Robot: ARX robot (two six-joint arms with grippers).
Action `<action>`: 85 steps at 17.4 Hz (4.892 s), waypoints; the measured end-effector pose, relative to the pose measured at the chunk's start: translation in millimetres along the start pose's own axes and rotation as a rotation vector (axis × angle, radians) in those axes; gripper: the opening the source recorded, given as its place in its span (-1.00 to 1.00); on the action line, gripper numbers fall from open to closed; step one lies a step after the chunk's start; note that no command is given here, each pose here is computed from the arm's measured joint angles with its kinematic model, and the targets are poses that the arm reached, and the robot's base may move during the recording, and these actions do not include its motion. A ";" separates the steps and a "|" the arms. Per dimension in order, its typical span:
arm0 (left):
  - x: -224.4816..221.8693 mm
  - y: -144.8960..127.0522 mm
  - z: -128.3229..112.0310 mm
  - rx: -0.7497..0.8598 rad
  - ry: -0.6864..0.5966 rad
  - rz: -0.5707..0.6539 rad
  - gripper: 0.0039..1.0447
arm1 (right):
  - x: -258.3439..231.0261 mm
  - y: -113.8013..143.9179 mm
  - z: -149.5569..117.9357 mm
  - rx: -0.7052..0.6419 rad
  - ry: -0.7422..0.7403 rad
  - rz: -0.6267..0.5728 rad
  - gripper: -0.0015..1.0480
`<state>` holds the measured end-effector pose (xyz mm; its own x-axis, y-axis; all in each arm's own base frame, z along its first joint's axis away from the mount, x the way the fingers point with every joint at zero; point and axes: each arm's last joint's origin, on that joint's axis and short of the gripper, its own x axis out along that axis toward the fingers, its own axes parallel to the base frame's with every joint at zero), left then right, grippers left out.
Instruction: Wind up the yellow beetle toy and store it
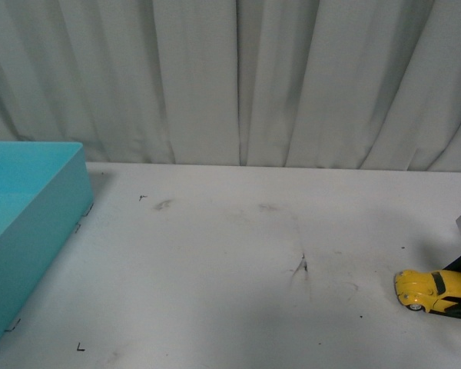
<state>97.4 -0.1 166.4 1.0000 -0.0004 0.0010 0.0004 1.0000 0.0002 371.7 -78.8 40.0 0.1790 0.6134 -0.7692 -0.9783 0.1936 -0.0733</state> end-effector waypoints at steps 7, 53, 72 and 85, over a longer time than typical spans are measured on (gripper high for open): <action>0.0 0.0 0.0 0.000 0.000 0.000 0.88 | -3.2 4.3 -2.9 -0.035 0.018 0.000 -0.19; 0.0 0.0 0.0 0.000 0.000 0.000 0.88 | -71.4 161.2 120.8 0.657 -0.655 -1.237 -0.97; 0.0 0.0 0.0 0.000 0.000 0.000 0.88 | -95.0 247.7 117.3 0.638 -0.682 -1.250 -0.97; 0.0 0.0 0.0 0.000 0.000 0.000 0.88 | -98.3 263.6 115.8 0.636 -0.686 -1.252 -0.97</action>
<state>97.4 -0.1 166.4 1.0000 -0.0004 0.0010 0.0004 1.0000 0.0002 108.2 0.6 169.7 0.9999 0.0050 0.0124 -0.0048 0.9999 -0.0147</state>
